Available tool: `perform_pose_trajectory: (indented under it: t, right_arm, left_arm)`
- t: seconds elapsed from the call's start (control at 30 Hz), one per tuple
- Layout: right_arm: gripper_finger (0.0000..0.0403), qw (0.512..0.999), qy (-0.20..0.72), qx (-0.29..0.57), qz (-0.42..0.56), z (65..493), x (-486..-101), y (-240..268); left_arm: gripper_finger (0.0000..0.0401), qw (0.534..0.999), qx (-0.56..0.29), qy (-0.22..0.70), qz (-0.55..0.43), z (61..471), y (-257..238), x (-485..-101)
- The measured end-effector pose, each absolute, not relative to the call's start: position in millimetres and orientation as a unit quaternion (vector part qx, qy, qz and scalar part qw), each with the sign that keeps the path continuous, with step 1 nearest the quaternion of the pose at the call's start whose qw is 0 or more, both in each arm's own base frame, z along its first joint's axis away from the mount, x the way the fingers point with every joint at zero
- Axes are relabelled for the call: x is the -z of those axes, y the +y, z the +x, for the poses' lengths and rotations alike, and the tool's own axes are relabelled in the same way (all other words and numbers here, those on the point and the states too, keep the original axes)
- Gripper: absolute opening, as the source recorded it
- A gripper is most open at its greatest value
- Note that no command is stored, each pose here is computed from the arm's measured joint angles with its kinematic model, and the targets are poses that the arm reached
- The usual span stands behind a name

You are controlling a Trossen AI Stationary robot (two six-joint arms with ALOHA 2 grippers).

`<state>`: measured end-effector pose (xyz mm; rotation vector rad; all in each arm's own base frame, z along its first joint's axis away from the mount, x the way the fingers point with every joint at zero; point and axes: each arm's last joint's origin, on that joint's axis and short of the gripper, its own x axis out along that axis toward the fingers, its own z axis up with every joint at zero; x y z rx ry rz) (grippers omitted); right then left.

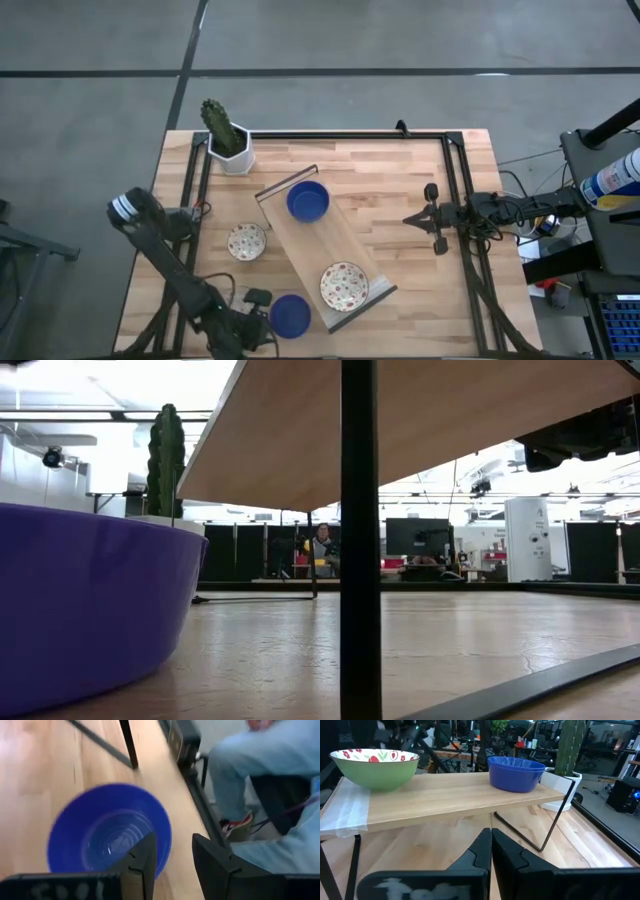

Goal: Pick & Place Mini bowls
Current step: Stack the violet bowl on the violet bowls on the shelf

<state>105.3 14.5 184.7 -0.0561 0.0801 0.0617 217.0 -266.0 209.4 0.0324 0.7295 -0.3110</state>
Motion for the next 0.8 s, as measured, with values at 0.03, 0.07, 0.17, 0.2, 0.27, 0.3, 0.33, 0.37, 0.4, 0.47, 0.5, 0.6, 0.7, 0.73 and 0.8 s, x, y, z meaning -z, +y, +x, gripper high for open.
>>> perform_pose_trajectory:
  t: [0.03, 0.07, 0.17, 0.2, 0.27, 0.3, 0.33, 0.37, 0.4, 0.47, 0.5, 0.6, 0.7, 0.73, 0.8]
  right_arm:
    - [0.0009, 0.998, 0.04, -0.031, -0.028, 105, -185, 14]
    - [0.0009, 0.998, 0.04, -0.031, -0.028, 105, -185, 14]
    - [0.0008, 0.998, 0.04, -0.031, -0.028, 105, -185, 14]
    - [0.0009, 0.998, 0.04, -0.031, -0.028, 105, -185, 14]
    - [0.0009, 0.998, 0.04, -0.031, -0.028, 105, -185, 14]
    - [0.0008, 0.998, 0.04, -0.031, -0.028, 105, -185, 14]
    - [0.0008, 0.998, 0.04, -0.031, -0.028, 105, -185, 14]
    - [0.0008, 0.998, 0.04, -0.031, -0.028, 105, -185, 14]
    - [0.0008, 0.998, 0.04, -0.031, -0.028, 105, -185, 14]
    - [0.0008, 0.998, 0.04, -0.031, -0.028, 105, -185, 14]
    - [0.0008, 0.998, 0.04, -0.031, -0.028, 105, -185, 14]
    - [0.0008, 0.998, 0.04, -0.031, -0.028, 105, -185, 14]
    - [0.0008, 0.998, 0.04, -0.031, -0.028, 105, -185, 14]
    - [0.0008, 0.998, 0.04, -0.031, -0.028, 105, -185, 14]
    - [0.0008, 0.998, 0.04, -0.031, -0.028, 105, -185, 14]
  left_arm:
    - [0.0119, 0.921, 0.151, 0.359, 0.019, 219, -268, -206]
    - [0.0119, 0.92, 0.15, 0.361, 0.02, 220, -270, -204]
    - [0.0119, 0.92, 0.146, 0.364, 0.023, 226, -277, -196]
    - [0.0119, 0.917, 0.142, 0.372, 0.029, 227, -278, -190]
    - [0.0119, 0.914, 0.138, 0.381, 0.037, 229, -280, -183]
    - [0.0119, 0.914, 0.135, 0.38, 0.038, 231, -281, -181]
    - [0.0119, 0.915, 0.133, 0.378, 0.038, 233, -283, -181]
    - [0.0119, 0.916, 0.131, 0.377, 0.037, 235, -284, -179]
    - [0.0119, 0.915, 0.13, 0.38, 0.039, 236, -284, -176]
    - [0.0119, 0.911, 0.121, 0.391, 0.05, 238, -284, -168]
    - [0.0119, 0.911, 0.117, 0.393, 0.053, 239, -283, -165]
    - [0.0119, 0.91, 0.112, 0.395, 0.054, 241, -283, -161]
    - [0.0119, 0.909, 0.106, 0.4, 0.056, 241, -280, -158]
    - [0.0119, 0.91, 0.104, 0.398, 0.053, 241, -280, -159]
    - [0.0114, 0.912, 0.1, 0.395, 0.051, 241, -280, -163]
